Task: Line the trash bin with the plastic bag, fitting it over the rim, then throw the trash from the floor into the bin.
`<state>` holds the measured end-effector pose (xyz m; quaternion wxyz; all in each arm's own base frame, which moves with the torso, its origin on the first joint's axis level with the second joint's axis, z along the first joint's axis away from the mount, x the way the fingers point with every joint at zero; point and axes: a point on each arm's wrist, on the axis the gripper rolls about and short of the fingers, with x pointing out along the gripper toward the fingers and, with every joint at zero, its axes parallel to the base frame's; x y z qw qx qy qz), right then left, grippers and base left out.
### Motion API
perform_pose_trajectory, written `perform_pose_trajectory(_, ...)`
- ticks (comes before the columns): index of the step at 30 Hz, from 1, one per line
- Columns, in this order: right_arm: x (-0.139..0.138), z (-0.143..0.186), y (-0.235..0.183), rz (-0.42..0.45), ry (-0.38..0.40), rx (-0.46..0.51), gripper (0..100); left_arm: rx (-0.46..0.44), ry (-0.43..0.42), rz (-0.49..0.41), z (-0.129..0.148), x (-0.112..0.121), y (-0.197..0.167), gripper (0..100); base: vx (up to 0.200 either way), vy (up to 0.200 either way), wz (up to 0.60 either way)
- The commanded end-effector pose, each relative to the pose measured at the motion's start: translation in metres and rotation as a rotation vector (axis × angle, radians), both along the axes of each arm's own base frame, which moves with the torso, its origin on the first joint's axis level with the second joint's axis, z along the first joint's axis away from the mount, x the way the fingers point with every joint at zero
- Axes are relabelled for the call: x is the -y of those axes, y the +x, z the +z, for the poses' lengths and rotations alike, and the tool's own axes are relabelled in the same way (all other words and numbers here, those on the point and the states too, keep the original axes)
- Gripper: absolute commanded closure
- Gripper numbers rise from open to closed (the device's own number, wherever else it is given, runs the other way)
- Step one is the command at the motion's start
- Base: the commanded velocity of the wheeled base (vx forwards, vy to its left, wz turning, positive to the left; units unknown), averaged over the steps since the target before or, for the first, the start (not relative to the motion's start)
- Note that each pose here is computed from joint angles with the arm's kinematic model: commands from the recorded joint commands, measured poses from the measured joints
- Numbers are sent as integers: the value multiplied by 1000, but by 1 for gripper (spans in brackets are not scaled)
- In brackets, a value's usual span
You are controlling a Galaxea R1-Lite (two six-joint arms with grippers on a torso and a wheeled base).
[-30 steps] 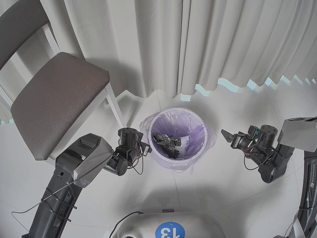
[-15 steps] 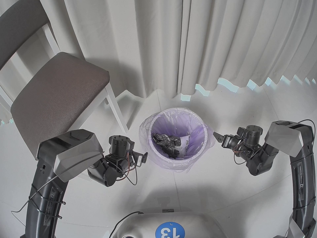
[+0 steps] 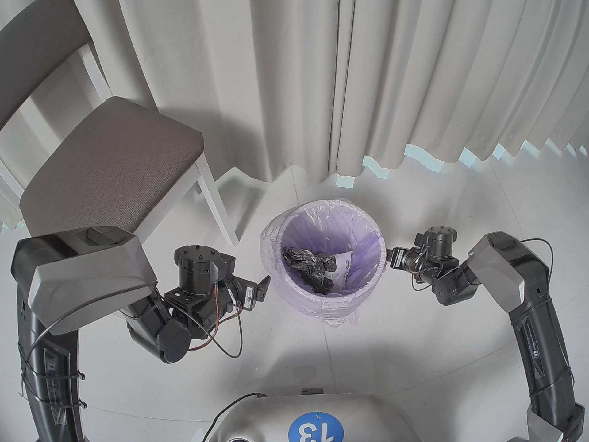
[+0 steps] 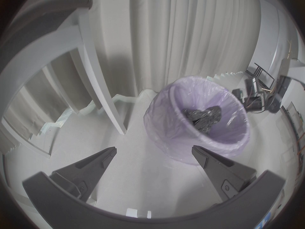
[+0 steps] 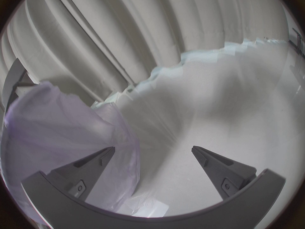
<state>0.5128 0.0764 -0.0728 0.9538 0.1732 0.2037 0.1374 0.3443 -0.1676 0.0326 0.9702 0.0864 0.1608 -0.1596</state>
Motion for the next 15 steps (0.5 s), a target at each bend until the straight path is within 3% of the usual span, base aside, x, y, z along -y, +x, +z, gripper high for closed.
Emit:
perform_pose_trajectory(1,-2,-20,1,17,3,-22,0,52,-24,-30,21,10,-7,0,0,0,0)
perform_pose_trajectory(6,8,-14,-1,9,4,-23,0,72,-39,-42,30,12,-10,0,0,0,0)
perform_pose_trajectory(11,49,51,-26,-11,-49,6,0,95,-58,-70,45,13,-21,0,0,0,0)
perform_pose_trajectory(15,56,79,-52,15,-92,3,0,133,-79,-81,58,15,-25,0,0,0,0)
